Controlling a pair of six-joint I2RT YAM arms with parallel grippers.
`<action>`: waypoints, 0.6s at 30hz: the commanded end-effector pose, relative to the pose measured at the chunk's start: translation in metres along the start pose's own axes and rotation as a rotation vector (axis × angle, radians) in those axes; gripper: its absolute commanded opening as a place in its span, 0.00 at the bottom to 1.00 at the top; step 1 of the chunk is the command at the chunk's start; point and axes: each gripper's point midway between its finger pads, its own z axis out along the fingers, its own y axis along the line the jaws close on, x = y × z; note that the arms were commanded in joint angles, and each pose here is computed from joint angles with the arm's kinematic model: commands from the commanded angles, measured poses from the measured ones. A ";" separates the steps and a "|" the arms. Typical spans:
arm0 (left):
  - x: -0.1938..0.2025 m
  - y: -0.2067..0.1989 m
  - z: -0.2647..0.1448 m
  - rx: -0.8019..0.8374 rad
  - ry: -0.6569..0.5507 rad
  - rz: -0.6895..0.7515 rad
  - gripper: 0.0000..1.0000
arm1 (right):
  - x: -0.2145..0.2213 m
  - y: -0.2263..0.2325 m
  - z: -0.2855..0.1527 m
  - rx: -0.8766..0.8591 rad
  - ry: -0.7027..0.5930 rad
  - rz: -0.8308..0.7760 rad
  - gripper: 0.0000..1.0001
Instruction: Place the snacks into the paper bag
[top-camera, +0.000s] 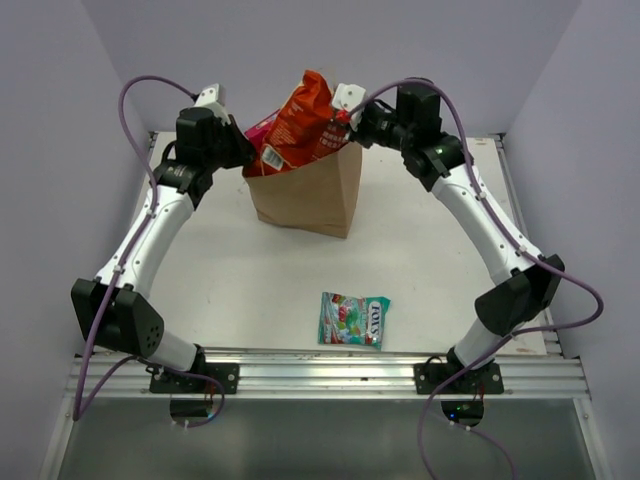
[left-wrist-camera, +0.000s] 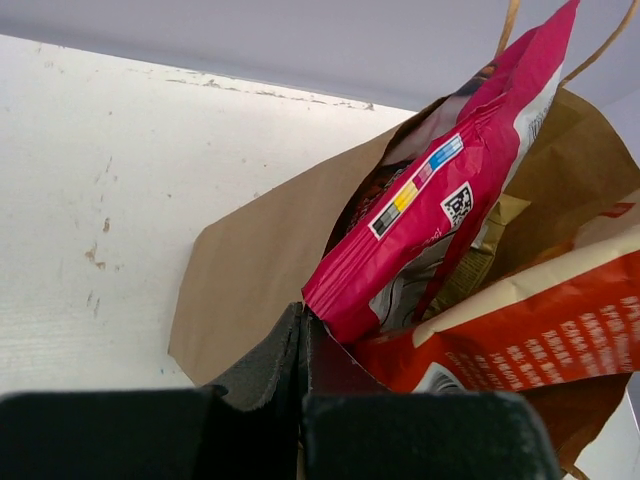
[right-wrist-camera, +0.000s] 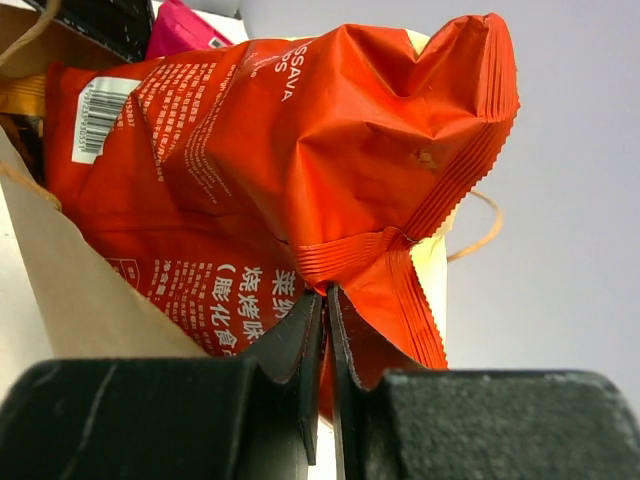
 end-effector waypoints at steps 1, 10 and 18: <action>-0.032 -0.022 -0.019 0.073 -0.114 0.008 0.00 | 0.002 0.023 0.011 -0.069 -0.045 0.098 0.09; -0.026 -0.022 -0.017 0.086 -0.099 0.000 0.00 | 0.006 0.024 0.036 -0.185 0.031 0.100 0.14; -0.027 -0.024 -0.017 0.089 -0.096 0.010 0.00 | -0.006 0.057 0.042 -0.322 0.010 0.166 0.20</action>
